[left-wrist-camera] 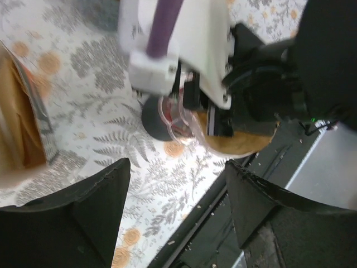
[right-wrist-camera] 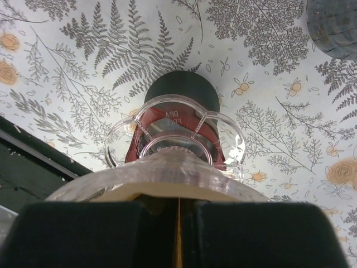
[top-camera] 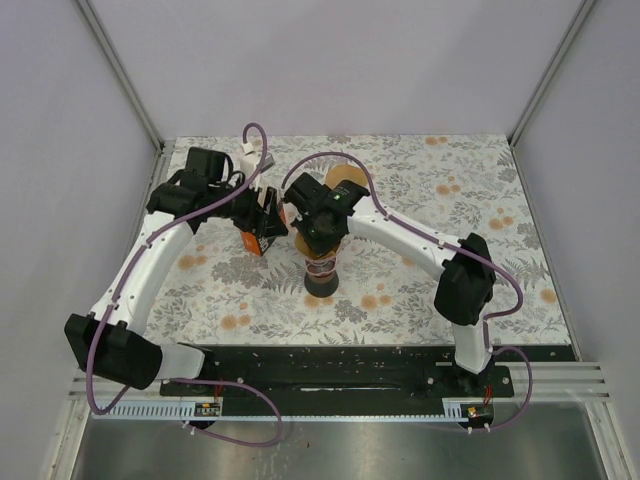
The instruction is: Place the coffee filter in the dripper
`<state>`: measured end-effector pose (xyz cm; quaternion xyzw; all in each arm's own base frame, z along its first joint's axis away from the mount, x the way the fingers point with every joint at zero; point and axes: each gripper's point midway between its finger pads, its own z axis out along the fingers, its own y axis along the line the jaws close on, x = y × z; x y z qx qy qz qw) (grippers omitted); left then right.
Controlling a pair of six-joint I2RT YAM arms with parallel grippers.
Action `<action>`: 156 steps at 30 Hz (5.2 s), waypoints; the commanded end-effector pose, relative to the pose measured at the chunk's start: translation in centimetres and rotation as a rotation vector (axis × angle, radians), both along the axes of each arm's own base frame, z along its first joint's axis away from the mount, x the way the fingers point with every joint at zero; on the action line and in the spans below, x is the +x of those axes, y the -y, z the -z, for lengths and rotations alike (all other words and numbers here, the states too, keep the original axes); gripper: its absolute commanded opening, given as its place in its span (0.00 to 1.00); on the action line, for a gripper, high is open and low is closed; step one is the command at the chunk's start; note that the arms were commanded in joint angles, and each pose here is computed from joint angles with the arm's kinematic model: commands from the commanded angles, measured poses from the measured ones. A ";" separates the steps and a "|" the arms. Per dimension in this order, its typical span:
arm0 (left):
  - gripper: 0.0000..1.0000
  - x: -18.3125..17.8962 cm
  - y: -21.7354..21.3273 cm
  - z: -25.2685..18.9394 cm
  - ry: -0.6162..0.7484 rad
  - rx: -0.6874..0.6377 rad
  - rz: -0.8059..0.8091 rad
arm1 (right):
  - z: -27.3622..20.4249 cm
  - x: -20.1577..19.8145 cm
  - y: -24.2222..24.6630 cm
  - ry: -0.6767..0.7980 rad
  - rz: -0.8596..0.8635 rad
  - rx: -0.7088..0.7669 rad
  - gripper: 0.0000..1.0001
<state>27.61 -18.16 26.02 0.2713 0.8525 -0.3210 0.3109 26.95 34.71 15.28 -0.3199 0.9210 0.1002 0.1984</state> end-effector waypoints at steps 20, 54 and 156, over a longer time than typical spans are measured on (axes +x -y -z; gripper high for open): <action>0.59 -1.2 2.6 2.1 -0.240 -0.287 -0.136 | 1.5 0.5 -0.6 0.065 0.130 -0.057 0.00; 0.39 -0.2 3.0 5.0 -0.315 -0.302 -0.203 | -1.5 0.2 -2.7 0.073 0.074 0.090 0.00; 0.96 10.9 -24.8 11.2 0.391 0.133 -1.025 | -3.3 12.8 38.1 0.828 1.091 0.266 0.99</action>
